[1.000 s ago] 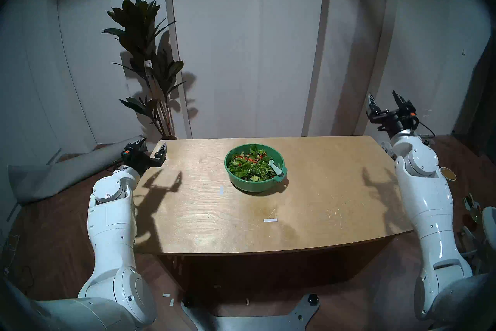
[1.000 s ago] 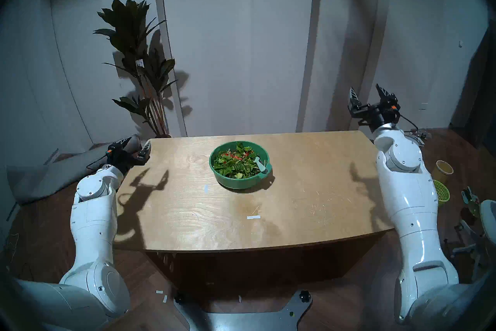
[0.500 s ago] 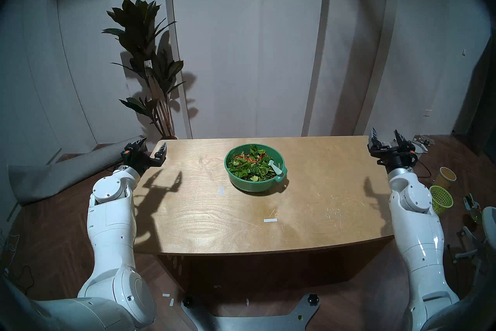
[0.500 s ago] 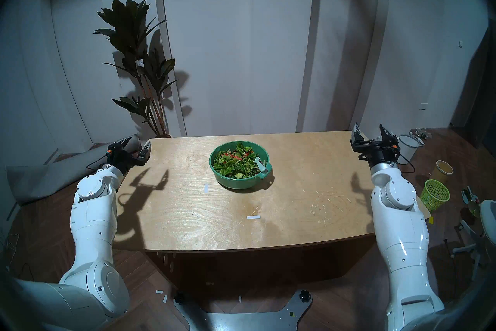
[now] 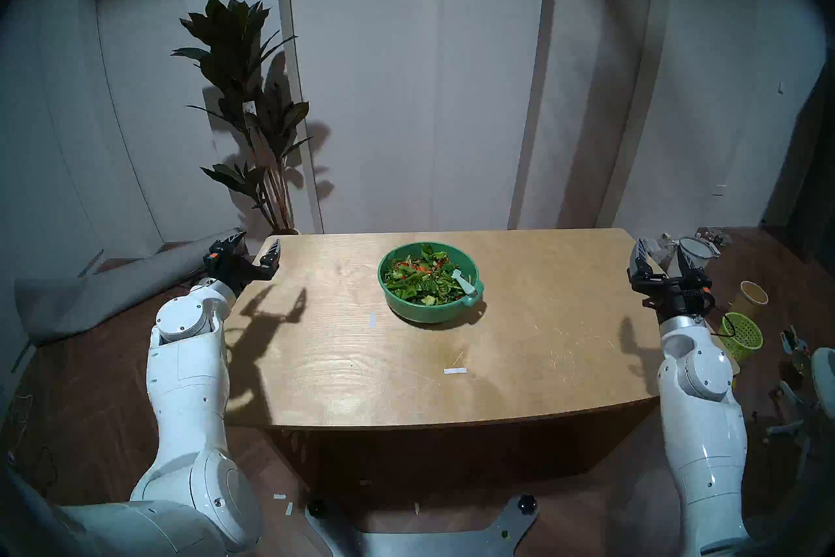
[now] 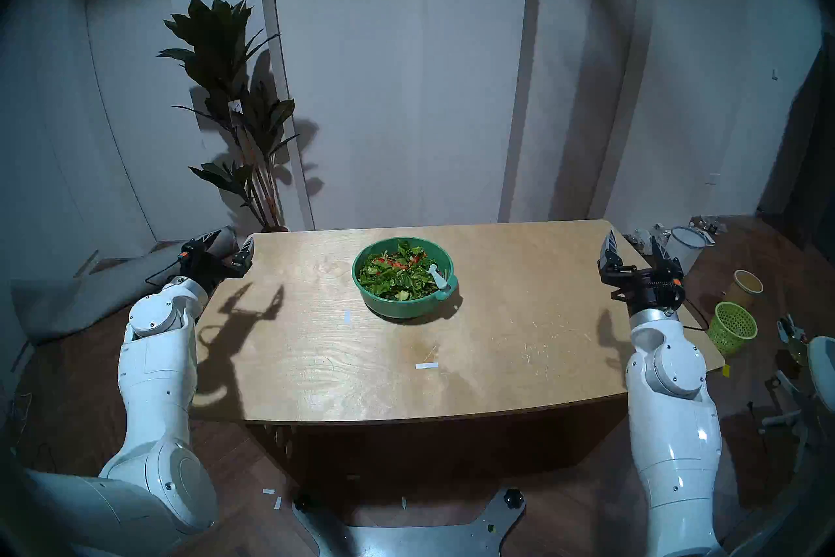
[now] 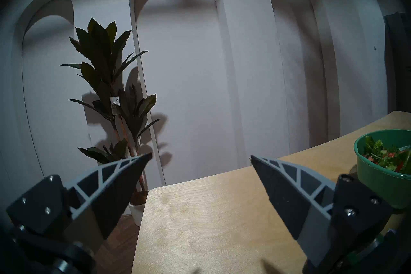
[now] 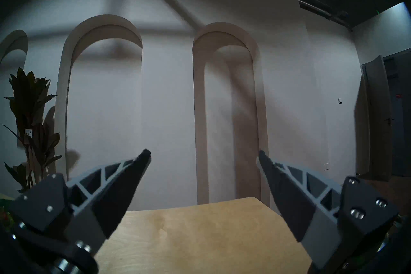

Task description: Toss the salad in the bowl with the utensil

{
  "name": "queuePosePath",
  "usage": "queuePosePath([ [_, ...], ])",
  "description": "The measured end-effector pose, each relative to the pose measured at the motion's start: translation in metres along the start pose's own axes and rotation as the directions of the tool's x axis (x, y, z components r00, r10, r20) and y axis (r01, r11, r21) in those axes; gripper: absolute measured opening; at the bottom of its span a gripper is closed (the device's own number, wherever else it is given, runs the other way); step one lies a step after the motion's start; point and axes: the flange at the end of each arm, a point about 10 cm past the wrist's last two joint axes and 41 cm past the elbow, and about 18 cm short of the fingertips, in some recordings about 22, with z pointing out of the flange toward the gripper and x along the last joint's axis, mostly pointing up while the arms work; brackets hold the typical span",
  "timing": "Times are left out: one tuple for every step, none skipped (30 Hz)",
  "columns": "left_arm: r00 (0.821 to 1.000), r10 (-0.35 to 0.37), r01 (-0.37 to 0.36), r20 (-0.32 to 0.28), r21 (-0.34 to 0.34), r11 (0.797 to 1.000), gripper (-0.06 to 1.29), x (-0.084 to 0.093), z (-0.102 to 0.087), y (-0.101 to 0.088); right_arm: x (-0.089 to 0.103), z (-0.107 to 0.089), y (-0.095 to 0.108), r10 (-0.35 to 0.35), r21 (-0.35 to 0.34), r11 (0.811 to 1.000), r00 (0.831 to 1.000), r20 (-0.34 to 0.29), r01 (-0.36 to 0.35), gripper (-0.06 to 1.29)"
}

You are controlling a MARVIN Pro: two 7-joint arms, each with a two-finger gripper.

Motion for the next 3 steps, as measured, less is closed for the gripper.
queuePosePath([
  [1.000,0.000,0.000,0.000,0.000,1.000,1.23,0.0000,0.0000,0.0000,-0.0001,-0.0011,-0.0005,0.001,0.000,1.000,1.000,0.007,-0.001,1.25],
  [1.000,0.000,0.000,0.000,0.000,1.000,1.23,0.0000,0.0000,0.0001,-0.0004,-0.0029,-0.0013,0.002,0.000,1.000,1.000,0.020,-0.002,1.25],
  [1.000,0.000,0.000,0.000,0.000,1.000,1.23,0.0000,0.0000,0.0001,-0.0007,-0.0037,-0.0016,0.002,-0.001,1.000,1.000,0.027,-0.002,1.25],
])
